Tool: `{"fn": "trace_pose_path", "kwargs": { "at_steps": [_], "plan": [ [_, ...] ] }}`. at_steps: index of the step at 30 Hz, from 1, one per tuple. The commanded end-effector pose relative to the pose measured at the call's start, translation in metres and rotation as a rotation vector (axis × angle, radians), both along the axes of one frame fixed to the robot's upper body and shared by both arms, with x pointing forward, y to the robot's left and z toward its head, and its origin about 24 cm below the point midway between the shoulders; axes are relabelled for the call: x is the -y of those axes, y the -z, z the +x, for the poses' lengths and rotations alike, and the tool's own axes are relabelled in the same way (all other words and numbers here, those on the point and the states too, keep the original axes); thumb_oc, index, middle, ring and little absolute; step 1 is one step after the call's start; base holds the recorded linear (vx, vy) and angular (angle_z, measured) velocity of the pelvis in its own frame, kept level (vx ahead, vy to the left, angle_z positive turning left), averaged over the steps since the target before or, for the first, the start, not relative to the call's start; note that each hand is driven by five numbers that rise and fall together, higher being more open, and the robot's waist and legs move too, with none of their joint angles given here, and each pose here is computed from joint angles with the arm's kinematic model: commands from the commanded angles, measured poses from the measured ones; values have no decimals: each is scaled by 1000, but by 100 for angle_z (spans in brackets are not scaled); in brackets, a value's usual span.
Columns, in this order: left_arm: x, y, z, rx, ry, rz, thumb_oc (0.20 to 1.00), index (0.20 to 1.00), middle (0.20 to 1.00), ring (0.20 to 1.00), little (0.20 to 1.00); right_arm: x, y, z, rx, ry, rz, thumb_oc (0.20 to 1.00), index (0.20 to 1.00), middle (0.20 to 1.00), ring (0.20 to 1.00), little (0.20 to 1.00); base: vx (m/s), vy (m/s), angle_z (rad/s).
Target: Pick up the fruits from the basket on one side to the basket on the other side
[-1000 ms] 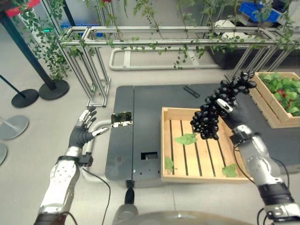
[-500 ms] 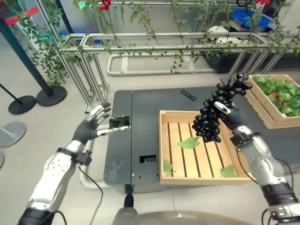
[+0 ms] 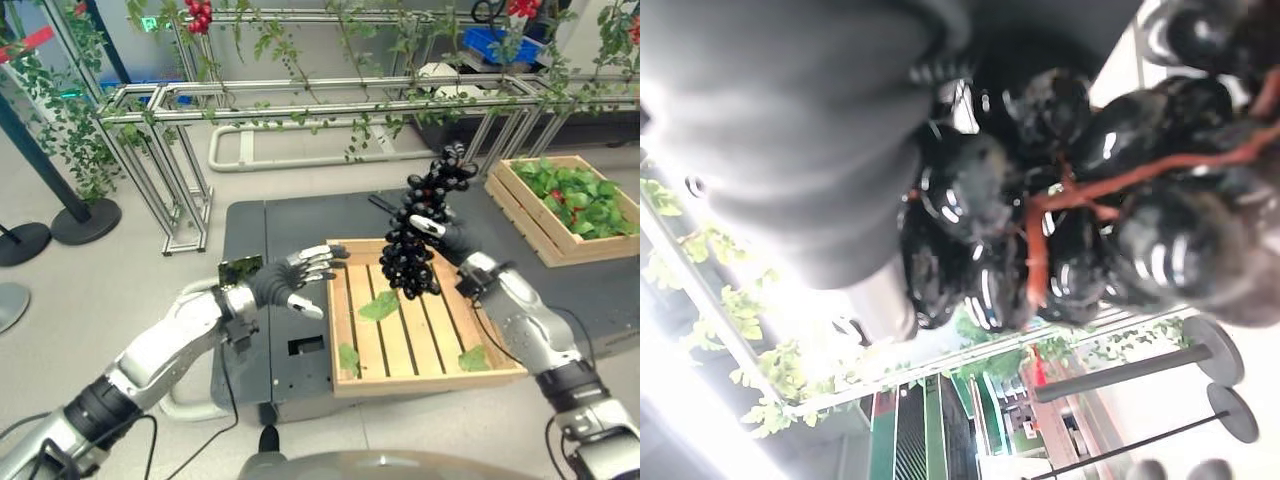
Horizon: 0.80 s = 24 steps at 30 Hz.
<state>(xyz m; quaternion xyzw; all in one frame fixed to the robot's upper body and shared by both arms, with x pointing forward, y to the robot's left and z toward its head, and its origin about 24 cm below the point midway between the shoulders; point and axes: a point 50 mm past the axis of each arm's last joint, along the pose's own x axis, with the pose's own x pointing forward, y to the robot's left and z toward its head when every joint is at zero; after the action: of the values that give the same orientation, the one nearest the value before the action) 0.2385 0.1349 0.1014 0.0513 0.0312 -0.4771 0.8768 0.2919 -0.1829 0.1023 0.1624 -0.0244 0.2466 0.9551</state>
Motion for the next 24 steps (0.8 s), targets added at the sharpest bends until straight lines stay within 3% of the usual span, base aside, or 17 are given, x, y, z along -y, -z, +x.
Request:
{"fn": "trace_pose_path", "kwargs": {
  "at_steps": [1, 10, 24],
  "plan": [
    [4, -25, 12, 76, 13, -77, 1000, 1000, 1000, 1000, 1000, -11, -57, 15, 241, -36, 67, 200, 200, 200, 200, 200, 18, 13, -7],
    [26, -29, 23, 104, 63, -76, 1000, 1000, 1000, 1000, 1000, -35, -62, 17, 260, -105, 105, 200, 200, 200, 200, 200, 8, 3, -3],
    [42, -29, 45, 216, -78, -140, 1000, 1000, 1000, 1000, 1000, -55, -60, 6, 270, -186, 124, 200, 200, 200, 200, 200, 0, 0, 0]
  ]
}}
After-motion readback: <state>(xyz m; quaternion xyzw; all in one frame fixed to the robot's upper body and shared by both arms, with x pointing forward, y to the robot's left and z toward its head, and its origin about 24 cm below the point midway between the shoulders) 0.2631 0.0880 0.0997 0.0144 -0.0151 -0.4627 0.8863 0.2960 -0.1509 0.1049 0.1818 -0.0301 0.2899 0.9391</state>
